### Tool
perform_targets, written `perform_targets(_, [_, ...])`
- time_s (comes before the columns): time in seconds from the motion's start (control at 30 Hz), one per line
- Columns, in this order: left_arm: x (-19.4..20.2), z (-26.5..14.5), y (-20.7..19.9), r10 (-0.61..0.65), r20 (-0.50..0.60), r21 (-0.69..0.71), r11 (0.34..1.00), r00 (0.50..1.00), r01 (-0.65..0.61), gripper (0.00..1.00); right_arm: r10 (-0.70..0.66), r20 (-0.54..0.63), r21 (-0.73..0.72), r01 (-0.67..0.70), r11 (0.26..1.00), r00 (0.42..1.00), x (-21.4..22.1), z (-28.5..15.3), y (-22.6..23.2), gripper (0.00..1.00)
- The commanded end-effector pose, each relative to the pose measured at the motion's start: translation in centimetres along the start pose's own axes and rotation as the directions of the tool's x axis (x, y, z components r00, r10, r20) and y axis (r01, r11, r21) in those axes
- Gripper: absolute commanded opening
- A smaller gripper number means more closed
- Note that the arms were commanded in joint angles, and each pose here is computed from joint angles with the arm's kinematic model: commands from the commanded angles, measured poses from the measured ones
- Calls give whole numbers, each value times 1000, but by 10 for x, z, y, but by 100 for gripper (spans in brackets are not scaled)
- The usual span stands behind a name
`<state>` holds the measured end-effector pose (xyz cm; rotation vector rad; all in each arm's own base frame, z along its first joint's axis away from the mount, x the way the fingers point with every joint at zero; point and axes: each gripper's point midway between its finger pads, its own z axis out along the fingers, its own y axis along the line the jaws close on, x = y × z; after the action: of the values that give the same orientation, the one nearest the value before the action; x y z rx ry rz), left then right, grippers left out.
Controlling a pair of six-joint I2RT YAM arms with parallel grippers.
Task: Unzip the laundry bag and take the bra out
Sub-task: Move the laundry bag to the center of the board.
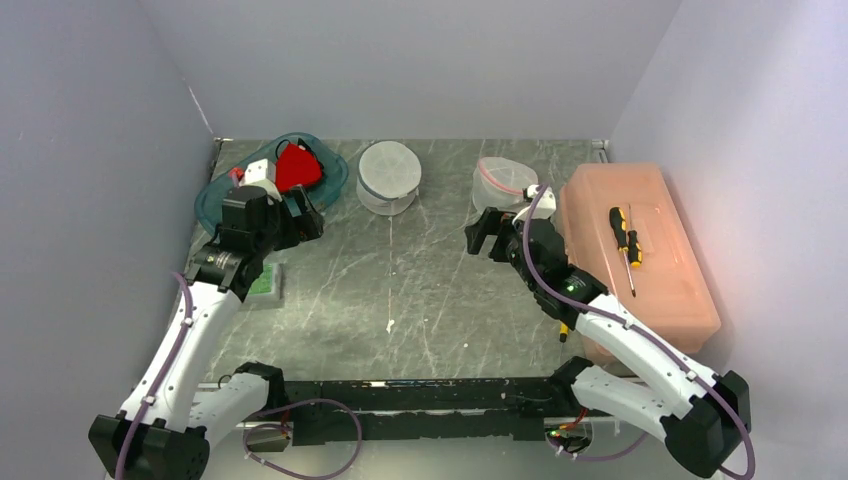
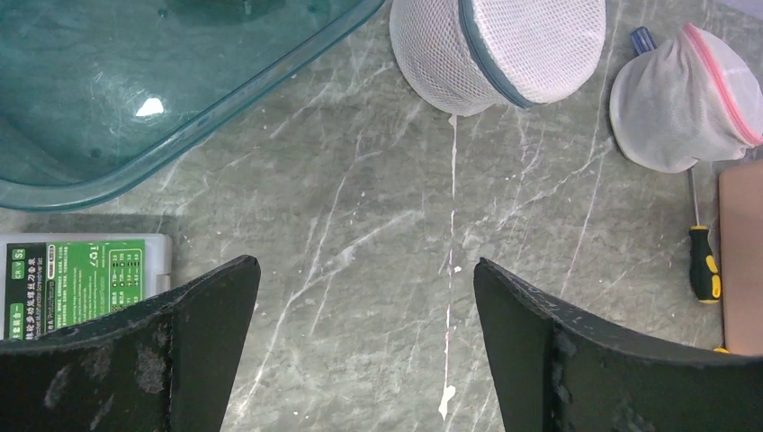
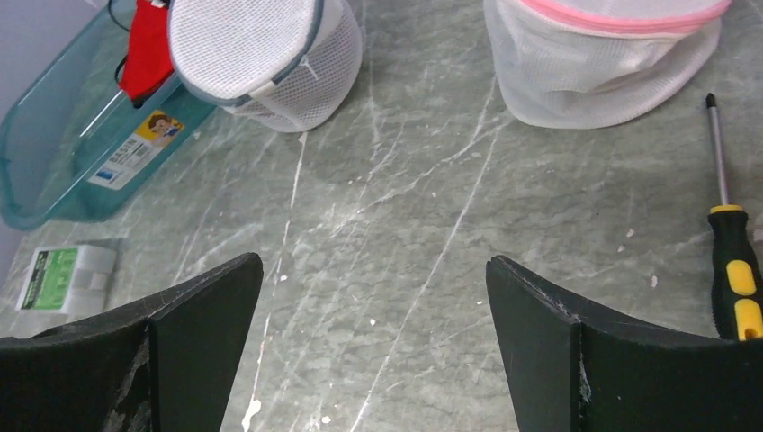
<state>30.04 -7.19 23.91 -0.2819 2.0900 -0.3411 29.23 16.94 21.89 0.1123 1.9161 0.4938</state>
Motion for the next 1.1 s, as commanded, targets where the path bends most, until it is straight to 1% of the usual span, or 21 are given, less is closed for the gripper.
perform_targets(0.0, [-12, -4, -11, -25, 41, 44, 999, 999, 23, 95, 33, 89, 43, -37, 998, 995, -21, 1, -3, 100])
perform_targets(0.07, [-13, -6, -14, -25, 47, 63, 998, 999, 22, 95, 26, 130, 8, -27, 1000, 991, -29, 1, 2, 100])
perform_targets(0.13, [-12, -8, -19, -17, 57, 100, 995, 998, 11, 95, 50, 181, -40, -44, 998, 982, -40, 5, 12, 100])
perform_targets(0.23, [-10, -10, -26, -10, 65, 152, 988, 998, 0, 95, 96, 176, -97, -80, 992, 980, -55, 23, 28, 99])
perform_targets(0.3, [-11, -12, -29, -9, 70, 169, 986, 997, -3, 95, 152, 112, -184, -130, 974, 982, -59, 50, 42, 95])
perform_targets(0.4, [-12, -14, -29, -15, 80, 171, 985, 997, 1, 95, 289, 12, -296, -273, 916, 957, -58, 90, 50, 90])
perform_targets(0.43, [-12, -15, -28, -17, 84, 168, 986, 996, 3, 95, 313, -29, -329, -304, 894, 949, -55, 103, 54, 89])
perform_targets(0.47, [-13, -16, -28, -19, 89, 169, 986, 996, 4, 95, 325, -64, -364, -325, 873, 944, -53, 116, 61, 89])
perform_targets(0.57, [-13, -18, -29, -18, 93, 172, 985, 996, 2, 95, 305, -148, -410, -339, 847, 941, -45, 153, 74, 88])
perform_targets(0.7, [-13, -19, -29, -15, 97, 172, 985, 995, -2, 95, 290, -196, -399, -346, 849, 937, -31, 189, 74, 87])
perform_targets(0.83, [-13, -19, -28, -13, 95, 168, 986, 995, -3, 95, 294, -256, -403, -378, 833, 921, -15, 214, 78, 86])
perform_targets(0.93, [-12, -17, -27, -11, 87, 160, 987, 996, -3, 95, 299, -279, -404, -394, 826, 913, -7, 231, 78, 82])
perform_targets(1.07, [-12, -17, -27, -10, 87, 159, 987, 996, -4, 95, 313, -306, -409, -421, 810, 899, 0, 248, 80, 75])
